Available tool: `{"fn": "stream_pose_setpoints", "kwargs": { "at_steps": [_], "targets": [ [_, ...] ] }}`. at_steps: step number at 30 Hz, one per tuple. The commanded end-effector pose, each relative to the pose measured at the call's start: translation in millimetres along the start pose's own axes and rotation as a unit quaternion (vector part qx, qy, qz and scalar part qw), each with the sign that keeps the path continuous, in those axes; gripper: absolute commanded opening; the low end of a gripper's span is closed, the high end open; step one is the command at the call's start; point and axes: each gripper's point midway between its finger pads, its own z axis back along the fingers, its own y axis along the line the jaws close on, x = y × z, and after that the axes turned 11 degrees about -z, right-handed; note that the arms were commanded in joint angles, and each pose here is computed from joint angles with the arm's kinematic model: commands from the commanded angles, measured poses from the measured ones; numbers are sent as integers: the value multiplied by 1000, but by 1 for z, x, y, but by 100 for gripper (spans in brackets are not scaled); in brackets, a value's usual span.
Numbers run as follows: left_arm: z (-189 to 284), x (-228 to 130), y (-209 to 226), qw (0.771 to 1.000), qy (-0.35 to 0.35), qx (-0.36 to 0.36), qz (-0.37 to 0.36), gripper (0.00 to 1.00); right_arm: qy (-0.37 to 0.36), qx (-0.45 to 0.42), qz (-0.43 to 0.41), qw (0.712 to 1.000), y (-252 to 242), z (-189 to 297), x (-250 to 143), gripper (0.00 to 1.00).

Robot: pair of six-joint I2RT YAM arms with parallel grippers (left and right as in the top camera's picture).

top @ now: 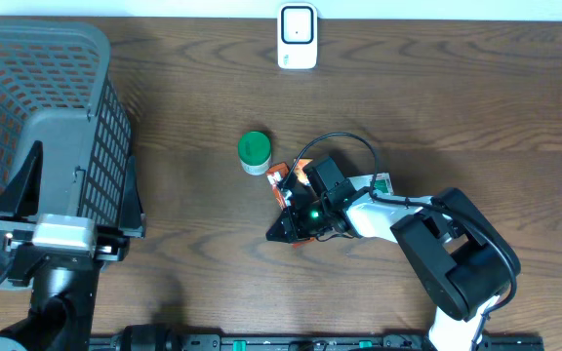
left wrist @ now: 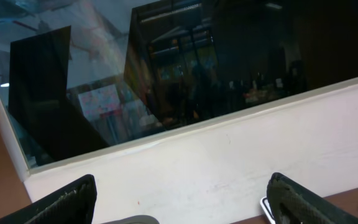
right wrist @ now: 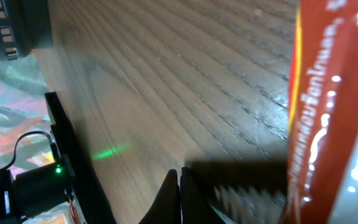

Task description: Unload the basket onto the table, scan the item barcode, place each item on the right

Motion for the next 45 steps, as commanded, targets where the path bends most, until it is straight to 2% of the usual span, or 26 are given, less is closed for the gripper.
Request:
{"fn": "stream_pose_setpoints", "kwargs": {
  "at_steps": [1, 10, 16, 29, 39, 45],
  "targets": [
    [2, 3, 0, 1000, -7, -1, 0, 87, -14, -39, -1, 999, -19, -8, 1, 2],
    [2, 3, 0, 1000, -7, -1, 0, 87, -86, 14, 72, 994, 63, 42, 12, 1],
    [2, 3, 0, 1000, -7, -1, 0, 87, -138, -7, 93, 986, 75, 73, 19, 1],
    [2, 5, 0, 1000, -10, 0, -1, 87, -142, -98, 35, 984, 7, 74, 33, 1],
    [2, 5, 0, 1000, -10, 0, 0, 87, -82, -148, -27, 985, -54, 37, 20, 1],
    [2, 5, 0, 1000, -10, 0, 0, 87, -75, -151, -15, 986, -53, 32, 16, 1]
  ]
}}
